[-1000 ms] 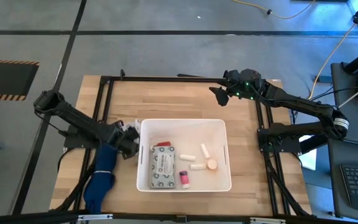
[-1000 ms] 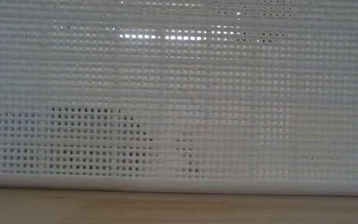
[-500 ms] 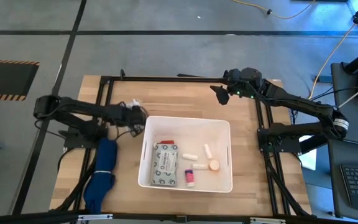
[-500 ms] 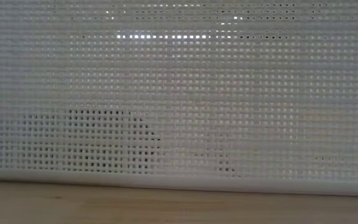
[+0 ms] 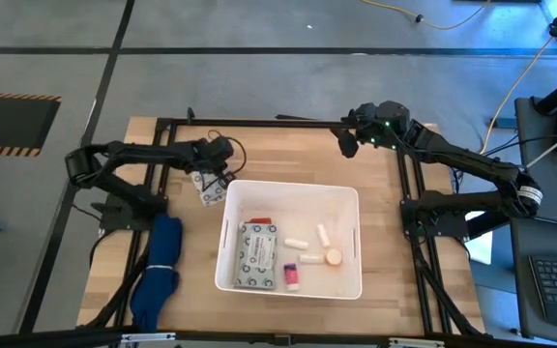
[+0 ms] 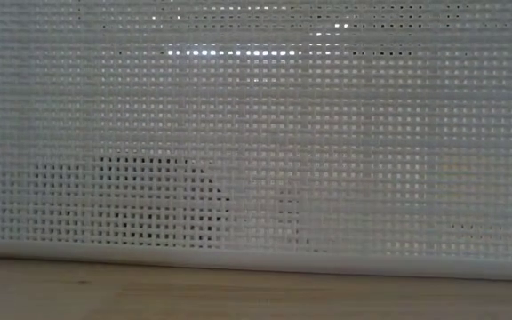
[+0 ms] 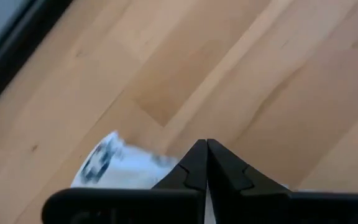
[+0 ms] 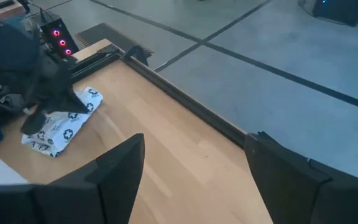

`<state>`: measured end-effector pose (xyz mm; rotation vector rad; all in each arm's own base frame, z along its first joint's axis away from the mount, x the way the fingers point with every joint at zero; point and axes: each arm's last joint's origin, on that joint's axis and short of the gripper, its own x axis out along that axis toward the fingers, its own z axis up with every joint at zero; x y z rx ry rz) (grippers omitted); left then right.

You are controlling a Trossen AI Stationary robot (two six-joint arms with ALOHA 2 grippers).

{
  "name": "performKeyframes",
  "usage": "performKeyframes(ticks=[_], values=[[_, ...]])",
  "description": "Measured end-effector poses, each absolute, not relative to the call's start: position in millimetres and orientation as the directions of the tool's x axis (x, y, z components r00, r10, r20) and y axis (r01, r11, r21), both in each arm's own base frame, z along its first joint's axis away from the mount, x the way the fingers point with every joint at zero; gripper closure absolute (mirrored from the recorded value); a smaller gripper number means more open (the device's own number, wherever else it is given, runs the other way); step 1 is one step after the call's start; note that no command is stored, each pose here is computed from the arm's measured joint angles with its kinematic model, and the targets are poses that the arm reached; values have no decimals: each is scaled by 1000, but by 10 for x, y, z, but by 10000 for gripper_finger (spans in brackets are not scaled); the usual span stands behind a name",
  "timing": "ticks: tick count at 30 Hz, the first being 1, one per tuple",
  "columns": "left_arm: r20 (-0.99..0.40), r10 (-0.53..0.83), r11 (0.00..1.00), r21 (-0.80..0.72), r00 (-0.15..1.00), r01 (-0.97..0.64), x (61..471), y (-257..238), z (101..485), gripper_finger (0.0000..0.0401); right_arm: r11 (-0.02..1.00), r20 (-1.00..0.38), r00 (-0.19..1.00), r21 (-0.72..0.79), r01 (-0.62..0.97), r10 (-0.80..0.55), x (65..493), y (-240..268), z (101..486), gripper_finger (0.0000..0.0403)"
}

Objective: Pick & place medical supplies in basket/bin
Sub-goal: Put the white mailer bag into the white bin

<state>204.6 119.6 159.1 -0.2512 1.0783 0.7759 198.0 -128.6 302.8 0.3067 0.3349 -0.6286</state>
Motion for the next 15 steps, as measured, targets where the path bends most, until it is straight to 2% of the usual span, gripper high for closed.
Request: performKeyframes(ticks=[3, 6, 9, 15], values=[[-864, 441, 724, 182, 244, -665, 2085, 1277, 1583, 398, 768, -394, 759, 176, 616, -518, 1980, -1286, 3028, 123], [-831, 478, 726, 191, 284, -660, 2141, 1361, 1769, 398, 767, -394, 759, 178, 617, -519, 1980, -1286, 3028, 123], [-804, 506, 721, 195, 313, -665, 2152, 1428, 2078, 398, 766, -394, 759, 179, 617, -519, 1980, -1286, 3028, 123], [-819, 503, 656, 153, 277, -739, 1969, 1411, 2744, 395, 765, -394, 759, 183, 618, -519, 1980, -1286, 3028, 123]])
